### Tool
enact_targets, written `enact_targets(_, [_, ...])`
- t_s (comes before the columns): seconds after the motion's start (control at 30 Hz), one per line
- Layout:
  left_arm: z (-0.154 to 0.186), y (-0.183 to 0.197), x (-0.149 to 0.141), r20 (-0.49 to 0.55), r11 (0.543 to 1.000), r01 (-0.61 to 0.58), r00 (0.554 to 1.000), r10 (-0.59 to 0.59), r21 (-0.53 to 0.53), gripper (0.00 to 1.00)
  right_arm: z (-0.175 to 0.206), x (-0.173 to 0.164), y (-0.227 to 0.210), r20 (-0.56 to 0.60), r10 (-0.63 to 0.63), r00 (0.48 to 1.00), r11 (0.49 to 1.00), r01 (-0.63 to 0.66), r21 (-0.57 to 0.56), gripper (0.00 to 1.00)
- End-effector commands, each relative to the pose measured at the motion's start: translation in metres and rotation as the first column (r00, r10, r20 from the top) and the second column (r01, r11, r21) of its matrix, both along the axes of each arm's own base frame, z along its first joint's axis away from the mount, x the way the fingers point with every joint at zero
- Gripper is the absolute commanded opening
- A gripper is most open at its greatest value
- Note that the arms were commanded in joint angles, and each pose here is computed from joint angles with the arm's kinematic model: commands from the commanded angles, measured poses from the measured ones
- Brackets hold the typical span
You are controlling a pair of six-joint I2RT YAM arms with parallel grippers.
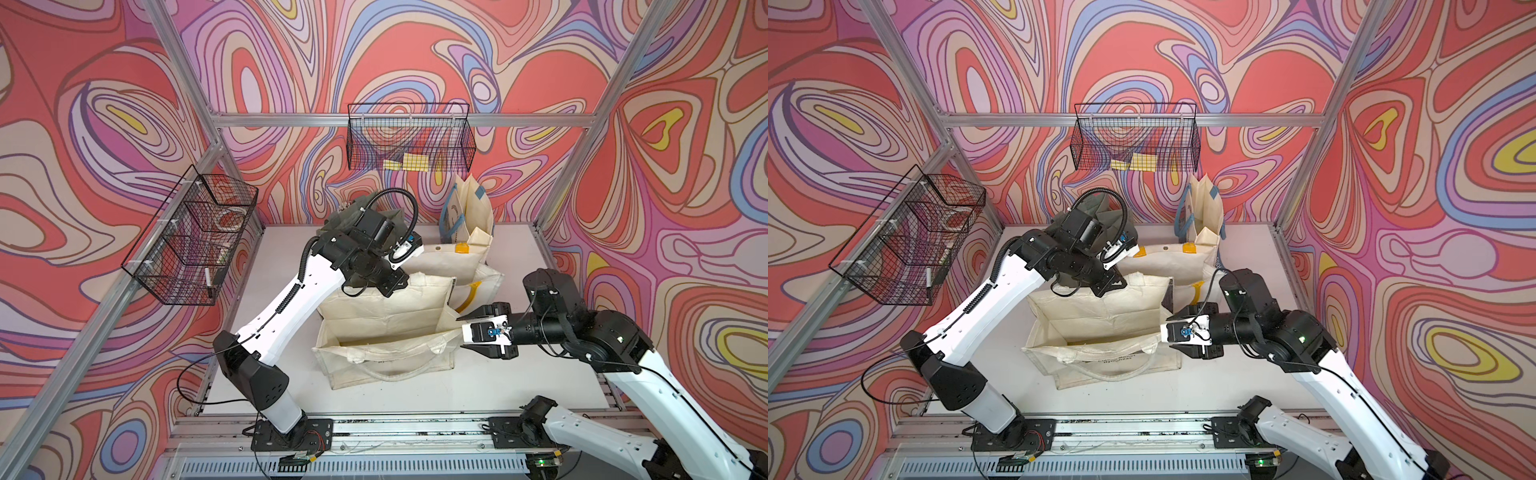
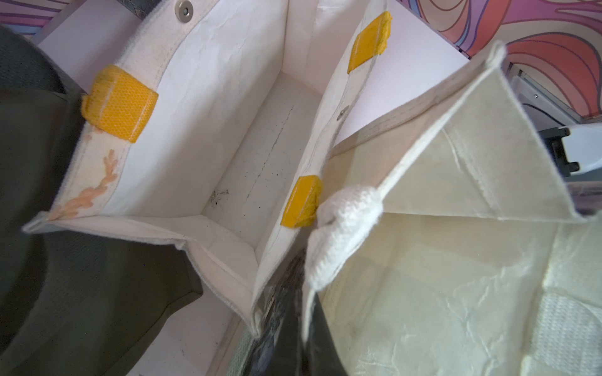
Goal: Put away the canvas bag
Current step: Press the canvas bag at the center of the board.
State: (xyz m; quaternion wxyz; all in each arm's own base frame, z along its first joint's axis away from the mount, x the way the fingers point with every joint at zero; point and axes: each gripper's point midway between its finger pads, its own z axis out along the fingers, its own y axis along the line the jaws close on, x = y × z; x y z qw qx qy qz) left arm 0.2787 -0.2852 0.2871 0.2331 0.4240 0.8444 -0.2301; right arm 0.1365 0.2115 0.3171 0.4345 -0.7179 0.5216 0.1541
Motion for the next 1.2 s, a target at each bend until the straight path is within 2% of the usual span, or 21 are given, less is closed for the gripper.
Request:
enact_targets(0.0, [0.009, -0.001, -0.004, -0.013, 0.999, 0.005, 1.000, -0.005, -0.041, 0.03, -0.003, 0.000, 0.011, 0.060, 0.046, 0.997, 0.999, -0.045, -0.006, 0.56])
enact_targets(0.13, [0.010, -0.003, -0.008, -0.024, 0.998, 0.020, 0.999, -0.021, -0.055, 0.08, -0.010, -0.004, 0.027, 0.114, 0.086, 0.990, 0.996, -0.082, -0.041, 0.56])
enact_targets(0.27, [0.010, -0.001, -0.013, -0.026, 0.998, 0.032, 0.999, -0.034, -0.058, 0.14, -0.018, -0.001, 0.036, 0.119, 0.095, 0.988, 0.994, -0.088, -0.064, 0.56])
enact_targets(0.53, [0.011, 0.003, -0.029, -0.034, 0.995, 0.072, 0.997, -0.075, -0.072, 0.33, -0.034, 0.012, 0.039, 0.100, 0.028, 0.995, 0.995, -0.018, -0.095, 0.52])
enact_targets(0.83, [0.023, 0.003, -0.060, -0.040, 0.972, 0.156, 0.985, -0.166, -0.178, 0.47, -0.019, 0.036, 0.049, 0.033, -0.177, 0.984, 0.983, 0.175, 0.056, 0.42])
enact_targets(0.97, [0.020, 0.007, -0.073, -0.057, 0.965, 0.179, 0.980, -0.193, -0.192, 0.51, -0.016, 0.043, 0.055, 0.009, -0.227, 0.974, 0.968, 0.225, 0.115, 0.42])
enact_targets(1.17, [0.020, 0.011, -0.085, -0.065, 0.957, 0.199, 0.974, -0.217, -0.212, 0.56, -0.025, 0.051, 0.063, 0.023, -0.293, 0.956, 0.953, 0.290, 0.091, 0.47])
